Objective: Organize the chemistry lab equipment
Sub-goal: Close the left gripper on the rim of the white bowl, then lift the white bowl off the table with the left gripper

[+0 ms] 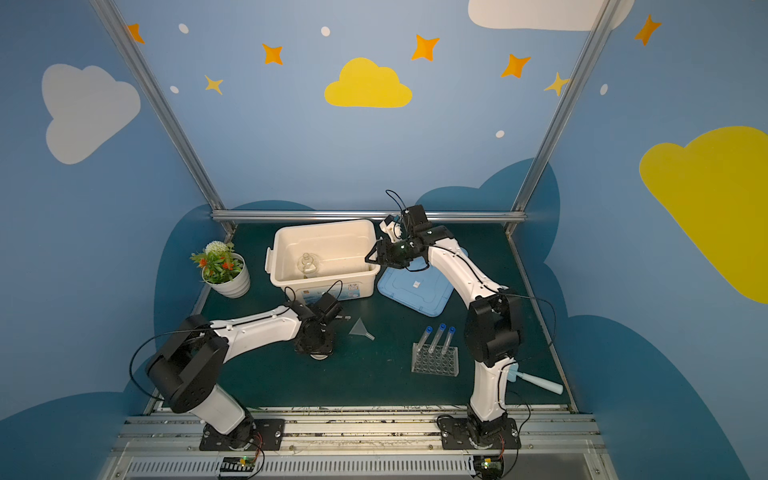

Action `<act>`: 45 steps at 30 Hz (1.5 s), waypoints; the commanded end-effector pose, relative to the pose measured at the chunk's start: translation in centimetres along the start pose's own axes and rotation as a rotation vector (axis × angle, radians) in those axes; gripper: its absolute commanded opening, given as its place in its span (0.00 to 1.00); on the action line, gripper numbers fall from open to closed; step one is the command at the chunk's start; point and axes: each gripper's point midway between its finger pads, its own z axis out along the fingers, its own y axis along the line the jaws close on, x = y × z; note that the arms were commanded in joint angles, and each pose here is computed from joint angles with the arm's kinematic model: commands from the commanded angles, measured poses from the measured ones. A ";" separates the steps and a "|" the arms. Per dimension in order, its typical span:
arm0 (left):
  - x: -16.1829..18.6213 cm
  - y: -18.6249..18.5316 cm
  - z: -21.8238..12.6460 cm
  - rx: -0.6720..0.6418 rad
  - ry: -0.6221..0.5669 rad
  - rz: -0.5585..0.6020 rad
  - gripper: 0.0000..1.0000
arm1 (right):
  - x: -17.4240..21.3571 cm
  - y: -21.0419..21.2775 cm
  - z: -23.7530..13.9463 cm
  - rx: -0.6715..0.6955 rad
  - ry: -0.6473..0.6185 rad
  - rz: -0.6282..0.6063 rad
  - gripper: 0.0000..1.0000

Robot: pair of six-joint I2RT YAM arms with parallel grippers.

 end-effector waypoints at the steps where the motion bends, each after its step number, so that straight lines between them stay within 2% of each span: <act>1: 0.6 0.8 0.4 -0.033 0.034 0.008 0.54 | -0.1 0.7 -1.0 -0.011 -0.015 -0.012 0.58; 5: 0.8 1.1 0.4 -0.047 0.040 0.004 0.58 | -0.2 0.8 -1.1 -0.013 -0.018 -0.017 0.58; 7: 0.8 1.2 0.4 -0.055 0.040 0.000 0.67 | -0.3 0.8 -1.2 -0.013 -0.020 -0.019 0.58; 12: 0.8 1.7 0.1 -0.079 0.042 0.002 0.77 | -0.2 0.7 -1.2 -0.012 -0.017 -0.011 0.58; 19: 0.9 2.3 -0.4 -0.121 0.051 0.010 0.78 | -0.1 0.6 -1.1 -0.010 -0.014 -0.007 0.58; 25: 1.7 3.2 -0.4 -0.159 0.075 0.018 0.76 | 0.0 0.6 -1.1 -0.016 -0.012 -0.006 0.58; 45: 0.5 0.9 0.3 -0.068 0.050 0.010 0.72 | 0.1 0.3 -1.3 -0.016 -0.015 -0.001 0.58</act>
